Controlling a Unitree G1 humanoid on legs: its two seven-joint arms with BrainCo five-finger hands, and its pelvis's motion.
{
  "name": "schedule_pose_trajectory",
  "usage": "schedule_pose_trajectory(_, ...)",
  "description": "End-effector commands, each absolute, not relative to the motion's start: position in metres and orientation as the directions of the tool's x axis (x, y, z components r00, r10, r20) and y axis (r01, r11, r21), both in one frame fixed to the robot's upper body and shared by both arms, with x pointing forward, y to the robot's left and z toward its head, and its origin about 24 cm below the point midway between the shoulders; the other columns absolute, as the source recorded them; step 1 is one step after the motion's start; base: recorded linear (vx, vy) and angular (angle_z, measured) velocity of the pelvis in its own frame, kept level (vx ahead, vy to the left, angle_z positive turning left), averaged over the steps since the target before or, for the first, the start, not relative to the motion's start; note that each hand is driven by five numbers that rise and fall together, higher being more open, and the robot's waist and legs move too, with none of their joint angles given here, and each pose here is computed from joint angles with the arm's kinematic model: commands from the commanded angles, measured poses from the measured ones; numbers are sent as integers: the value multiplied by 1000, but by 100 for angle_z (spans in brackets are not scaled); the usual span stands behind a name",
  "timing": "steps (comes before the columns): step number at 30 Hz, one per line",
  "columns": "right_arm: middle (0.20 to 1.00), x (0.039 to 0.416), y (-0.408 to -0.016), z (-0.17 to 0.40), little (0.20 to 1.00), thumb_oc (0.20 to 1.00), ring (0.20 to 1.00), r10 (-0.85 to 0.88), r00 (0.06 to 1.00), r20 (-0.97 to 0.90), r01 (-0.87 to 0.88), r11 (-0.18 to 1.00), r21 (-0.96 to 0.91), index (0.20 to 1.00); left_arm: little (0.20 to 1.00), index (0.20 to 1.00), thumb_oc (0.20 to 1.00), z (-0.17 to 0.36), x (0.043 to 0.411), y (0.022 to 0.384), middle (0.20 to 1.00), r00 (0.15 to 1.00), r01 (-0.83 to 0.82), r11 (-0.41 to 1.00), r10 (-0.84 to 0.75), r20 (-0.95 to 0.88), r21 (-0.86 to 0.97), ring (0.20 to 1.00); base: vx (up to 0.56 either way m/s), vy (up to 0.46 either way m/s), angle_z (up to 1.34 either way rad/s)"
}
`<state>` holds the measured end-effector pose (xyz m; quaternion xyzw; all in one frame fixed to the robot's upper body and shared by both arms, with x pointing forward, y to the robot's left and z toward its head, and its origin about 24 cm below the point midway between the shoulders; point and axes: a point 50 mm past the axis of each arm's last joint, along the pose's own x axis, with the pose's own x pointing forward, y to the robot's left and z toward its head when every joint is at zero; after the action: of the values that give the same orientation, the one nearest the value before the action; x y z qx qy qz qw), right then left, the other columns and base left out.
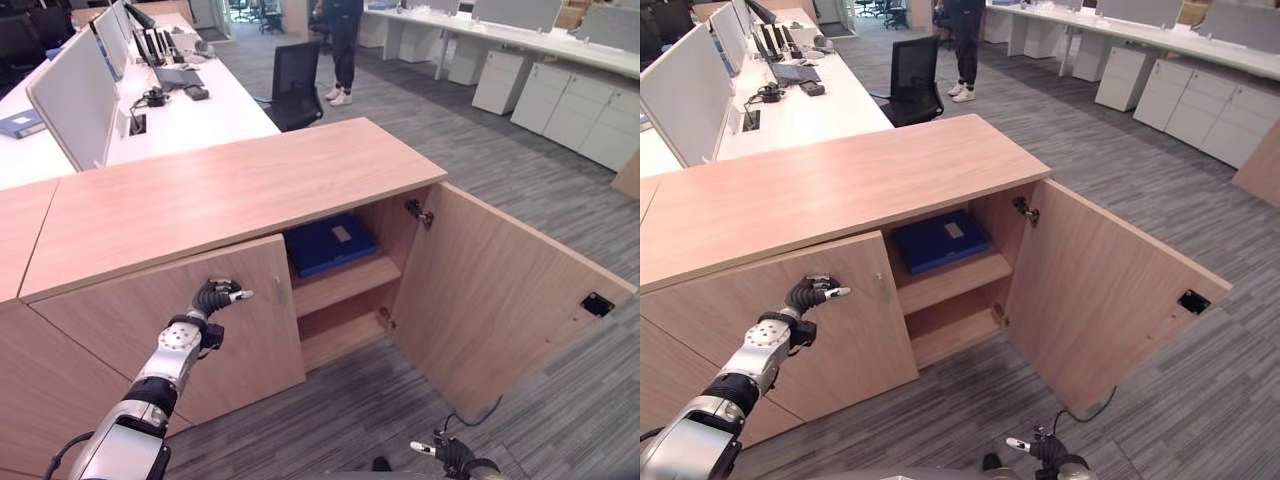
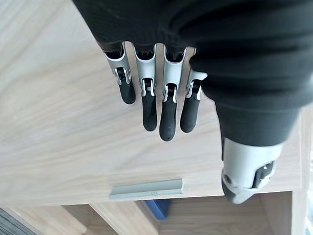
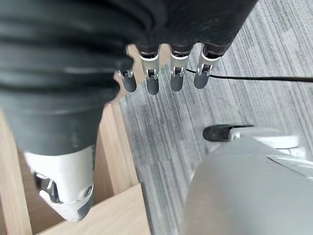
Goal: Put the empty folder in the office cabinet
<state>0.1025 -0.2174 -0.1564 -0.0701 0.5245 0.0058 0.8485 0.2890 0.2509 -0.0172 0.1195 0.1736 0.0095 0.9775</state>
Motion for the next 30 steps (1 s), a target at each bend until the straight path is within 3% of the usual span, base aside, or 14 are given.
schedule_pose_trajectory(1, 1000, 115, -228, -152, 1000, 1000, 1000, -100, 477, -873, -36, 990, -133, 1000, 1000, 1000, 1000, 4, 305, 231, 1000, 982, 9, 990, 18, -189, 140, 1000, -2, 30, 1)
schedule_pose_trajectory(5, 1000, 116, -230, -152, 1000, 1000, 1000, -113, 475, -873, -16, 990, -137, 1000, 1000, 1000, 1000, -28, 273, 207, 1000, 954, 134, 985, -97, -285, 113, 1000, -18, 11, 3)
schedule_pose_trajectory(11, 1000, 131, -239, -146, 1000, 1000, 1000, -167, 493, -854, 52, 985, -163, 1000, 1000, 1000, 1000, -74, 224, 190, 1000, 868, 198, 980, -163, -468, 25, 1000, -121, 8, 2)
schedule_pose_trajectory(13, 1000, 131, -239, -146, 1000, 1000, 1000, -168, 493, -854, 52, 985, -164, 1000, 1000, 1000, 1000, -74, 223, 190, 1000, 868, 198, 980, -164, -469, 24, 1000, -33, -40, -50)
schedule_pose_trajectory(16, 1000, 132, -243, -146, 1000, 1000, 1000, -191, 476, -858, 54, 981, -189, 1000, 1000, 1000, 1000, -101, 191, 187, 1000, 780, 225, 974, -185, -598, -8, 1000, -22, -346, -51)
schedule_pose_trajectory(23, 1000, 102, -256, -152, 1000, 1000, 1000, -216, 384, -898, 12, 973, -229, 1000, 1000, 1000, 1000, -125, 164, 190, 1000, 687, 251, 967, -153, -711, 35, 1000, 83, -259, -47)
schedule_pose_trajectory(30, 1000, 114, -261, -148, 1000, 1000, 1000, -216, 418, -883, -33, 967, -252, 1000, 1000, 1000, 1000, -136, 150, 208, 1000, 638, 125, 990, -31, -769, 64, 1000, 112, -281, -77)
